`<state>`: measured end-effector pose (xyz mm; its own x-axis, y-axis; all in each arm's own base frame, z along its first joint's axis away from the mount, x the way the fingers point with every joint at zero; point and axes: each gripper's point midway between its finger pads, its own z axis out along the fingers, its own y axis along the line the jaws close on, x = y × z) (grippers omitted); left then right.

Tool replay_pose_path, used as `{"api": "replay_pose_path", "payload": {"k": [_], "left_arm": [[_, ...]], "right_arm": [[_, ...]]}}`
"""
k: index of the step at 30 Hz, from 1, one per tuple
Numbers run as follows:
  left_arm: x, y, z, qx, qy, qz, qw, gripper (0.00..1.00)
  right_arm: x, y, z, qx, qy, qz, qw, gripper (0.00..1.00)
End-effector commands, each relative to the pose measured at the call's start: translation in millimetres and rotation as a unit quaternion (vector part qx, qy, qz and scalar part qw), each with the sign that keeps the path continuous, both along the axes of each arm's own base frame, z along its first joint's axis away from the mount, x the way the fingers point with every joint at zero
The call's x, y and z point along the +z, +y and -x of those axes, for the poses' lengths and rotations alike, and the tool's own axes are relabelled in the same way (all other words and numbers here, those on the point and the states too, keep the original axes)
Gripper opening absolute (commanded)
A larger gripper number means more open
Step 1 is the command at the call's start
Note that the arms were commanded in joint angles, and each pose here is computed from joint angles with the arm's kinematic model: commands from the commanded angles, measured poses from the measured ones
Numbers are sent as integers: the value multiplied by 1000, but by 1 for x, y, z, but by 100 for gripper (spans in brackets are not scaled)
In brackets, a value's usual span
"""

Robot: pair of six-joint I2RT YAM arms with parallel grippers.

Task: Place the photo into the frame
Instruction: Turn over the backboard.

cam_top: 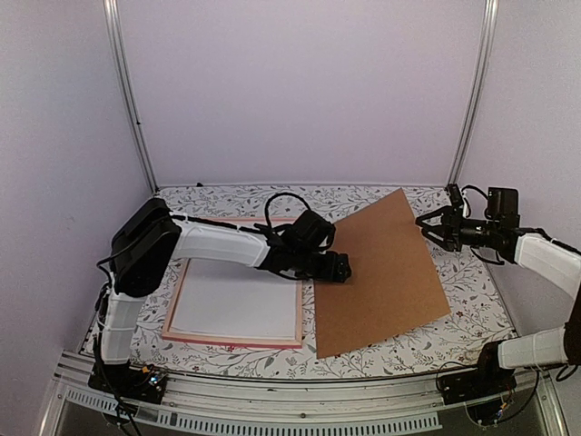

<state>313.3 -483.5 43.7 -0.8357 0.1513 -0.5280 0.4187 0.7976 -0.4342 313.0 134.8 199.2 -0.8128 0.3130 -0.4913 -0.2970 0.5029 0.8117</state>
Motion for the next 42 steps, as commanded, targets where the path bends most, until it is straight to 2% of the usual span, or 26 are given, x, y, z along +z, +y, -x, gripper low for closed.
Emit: {"api": "replay_pose_path", "payload": {"k": [1,10,25,34,42], "left_arm": [[-12,-12,28,-44,26,4,999,89],[7,-8,27,-39,16,15,999,89],[76,7,25,-22,-23,62,998,90],[108,34,17,0,-40,80,996,91],[154,64,6,21,-65,111,991,91]], "right_arm": [[43,54,42,137,-5,-66,988,66],[74,82,47,166,-33,-69,983,65],[104,134,45,211,-61,-75,973,65],[110,157,32,227,-65,-78,969,66],[111,166,23,232,-65,-79,967,67]]}}
